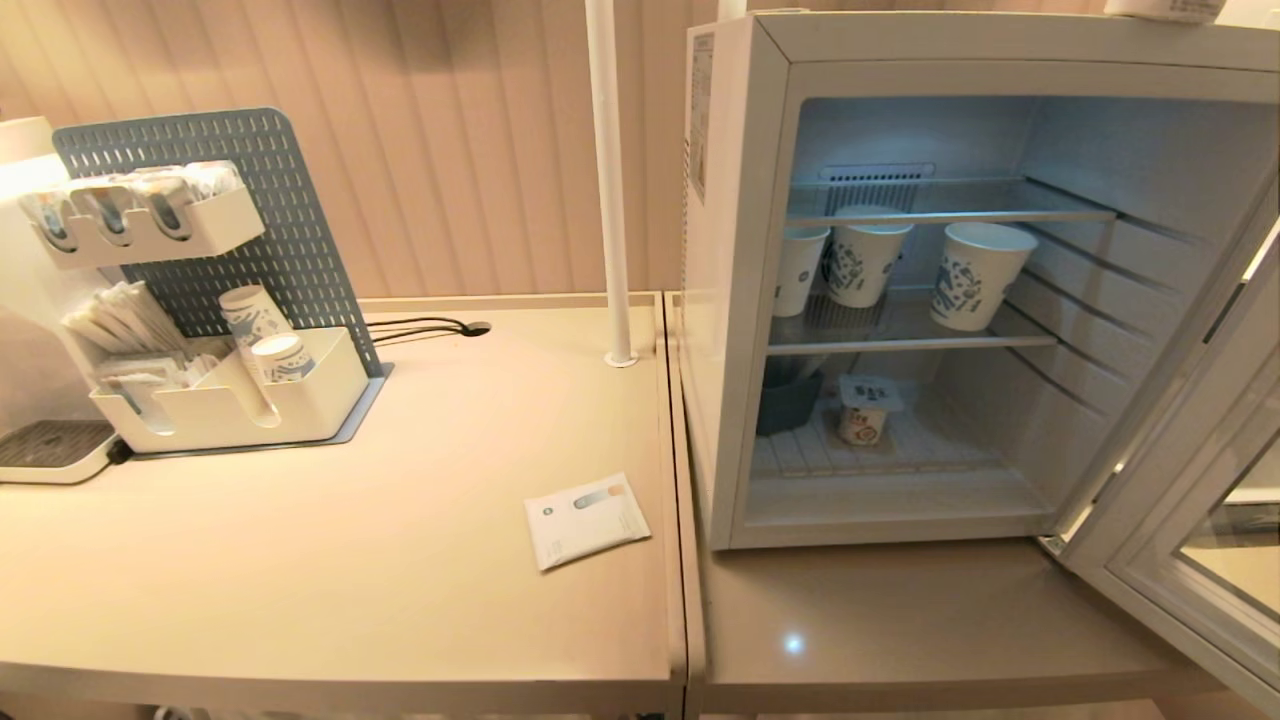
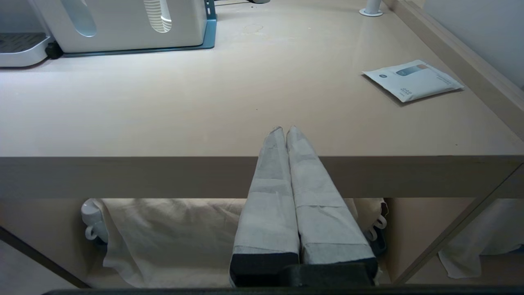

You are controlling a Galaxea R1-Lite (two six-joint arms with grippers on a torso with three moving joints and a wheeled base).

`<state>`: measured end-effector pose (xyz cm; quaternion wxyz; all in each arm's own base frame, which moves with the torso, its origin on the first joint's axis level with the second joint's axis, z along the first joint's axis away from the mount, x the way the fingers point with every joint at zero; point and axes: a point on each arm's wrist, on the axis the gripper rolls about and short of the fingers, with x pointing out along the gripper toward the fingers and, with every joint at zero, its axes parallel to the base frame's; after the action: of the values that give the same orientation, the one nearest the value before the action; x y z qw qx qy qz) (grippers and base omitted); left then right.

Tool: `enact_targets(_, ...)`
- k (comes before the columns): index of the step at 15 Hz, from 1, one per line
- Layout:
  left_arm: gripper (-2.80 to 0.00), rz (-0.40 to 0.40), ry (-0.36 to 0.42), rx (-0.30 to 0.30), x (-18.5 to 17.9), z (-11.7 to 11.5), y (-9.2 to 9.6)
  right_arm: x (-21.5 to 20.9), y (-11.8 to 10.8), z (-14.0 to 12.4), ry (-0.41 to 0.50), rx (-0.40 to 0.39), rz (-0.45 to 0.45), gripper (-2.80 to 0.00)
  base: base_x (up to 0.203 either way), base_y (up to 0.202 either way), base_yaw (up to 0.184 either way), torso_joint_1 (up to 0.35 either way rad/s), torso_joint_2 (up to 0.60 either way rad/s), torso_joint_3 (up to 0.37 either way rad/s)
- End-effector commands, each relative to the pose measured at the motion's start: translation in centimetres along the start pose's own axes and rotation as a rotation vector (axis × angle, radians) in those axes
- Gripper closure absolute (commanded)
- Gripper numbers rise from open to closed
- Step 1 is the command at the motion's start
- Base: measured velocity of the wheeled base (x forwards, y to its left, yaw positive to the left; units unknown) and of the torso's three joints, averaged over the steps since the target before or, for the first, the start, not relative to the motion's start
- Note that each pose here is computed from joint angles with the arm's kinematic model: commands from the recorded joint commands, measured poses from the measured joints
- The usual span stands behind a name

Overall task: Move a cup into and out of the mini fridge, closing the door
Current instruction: Take the yoghurt out of the freezer

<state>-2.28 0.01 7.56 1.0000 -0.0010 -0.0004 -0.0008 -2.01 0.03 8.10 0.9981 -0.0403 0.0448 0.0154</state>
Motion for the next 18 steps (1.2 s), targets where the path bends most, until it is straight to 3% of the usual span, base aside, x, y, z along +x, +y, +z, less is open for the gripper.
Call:
enact_targets(1,0.00,0.000,-0.001,-0.001,0.0,0.0,0.0,-0.5,-0.1,2.0,-0.027,0.007,0.010,0.00,0.000,0.000,0.000,0.000,0.00,0.000)
enact_targets(2,0.00,0.000,-0.001,0.000,0.0,0.0,0.0,-1.2,-0.2,3.9,-0.041,0.017,0.019,0.00,0.000,0.000,0.000,0.000,0.00,0.000)
enact_targets(3,0.00,0.000,-0.001,-0.001,0.0,0.0,0.0,-1.5,-0.3,5.2,0.009,0.025,0.043,0.00,0.000,0.000,0.000,0.000,0.00,0.000)
enact_targets(6,0.00,0.000,-0.001,-0.001,0.0,0.0,0.0,1.2,-0.1,6.2,0.301,0.048,0.209,0.00,0.000,0.000,0.000,0.000,0.00,0.000)
enact_targets(9,0.00,0.000,-0.001,-0.003,0.0,0.0,0.0,6.9,0.0,6.0,0.546,0.064,0.298,0.00,0.000,0.000,0.000,0.000,0.00,0.000)
enact_targets(15,0.00,0.000,-0.001,-0.003,0.0,0.0,0.0,17.3,0.8,2.1,0.615,0.087,0.362,0.00,0.000,0.000,0.000,0.000,0.00,0.000)
enact_targets(18,0.00,0.000,-0.001,-0.003,0.0,0.0,0.0,21.2,2.3,2.9,0.453,0.153,0.386,0.00,0.000,0.000,0.000,0.000,0.00,0.000)
